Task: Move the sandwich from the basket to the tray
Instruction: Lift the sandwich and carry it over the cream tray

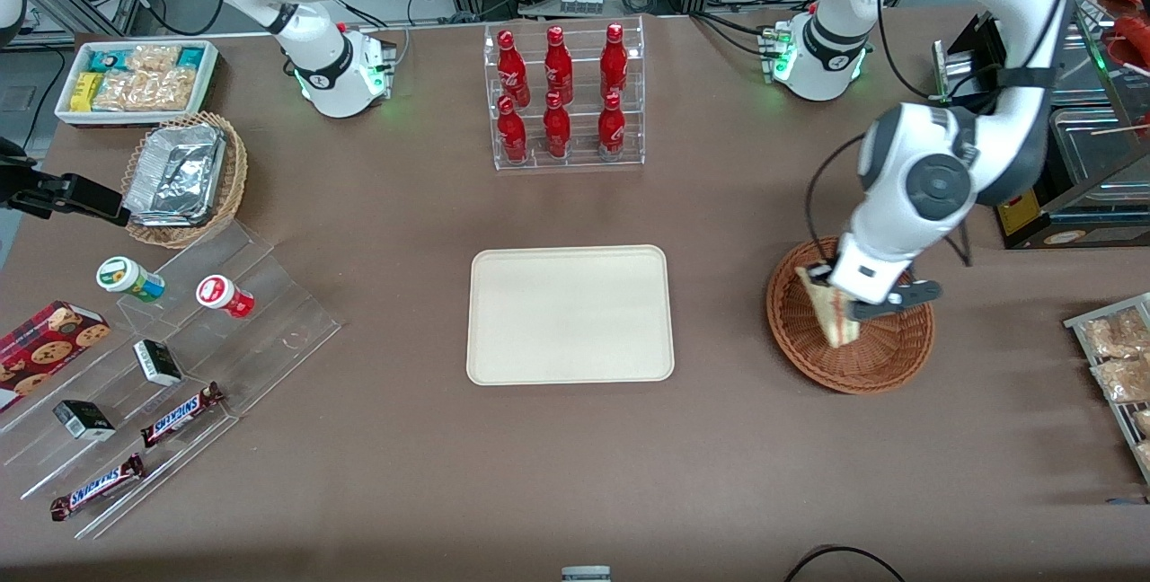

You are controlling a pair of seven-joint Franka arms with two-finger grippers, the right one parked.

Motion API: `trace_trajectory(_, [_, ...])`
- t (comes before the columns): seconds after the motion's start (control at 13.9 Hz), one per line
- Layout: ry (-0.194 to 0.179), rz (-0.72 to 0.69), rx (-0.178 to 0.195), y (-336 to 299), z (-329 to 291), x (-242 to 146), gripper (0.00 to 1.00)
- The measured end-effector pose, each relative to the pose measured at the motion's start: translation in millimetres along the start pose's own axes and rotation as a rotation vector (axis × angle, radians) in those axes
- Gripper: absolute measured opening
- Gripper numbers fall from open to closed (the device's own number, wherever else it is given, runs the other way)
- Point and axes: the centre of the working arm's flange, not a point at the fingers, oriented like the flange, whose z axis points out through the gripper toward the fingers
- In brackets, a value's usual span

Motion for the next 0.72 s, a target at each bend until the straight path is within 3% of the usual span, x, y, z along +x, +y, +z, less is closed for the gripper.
trace_trajectory(0.43, [0.041,0.224,-0.029,116.2,-21.7,-36.4,0.16])
trace_trajectory(0.72, [0.017,0.301,-0.044,198.7,-16.9,-43.0,0.16])
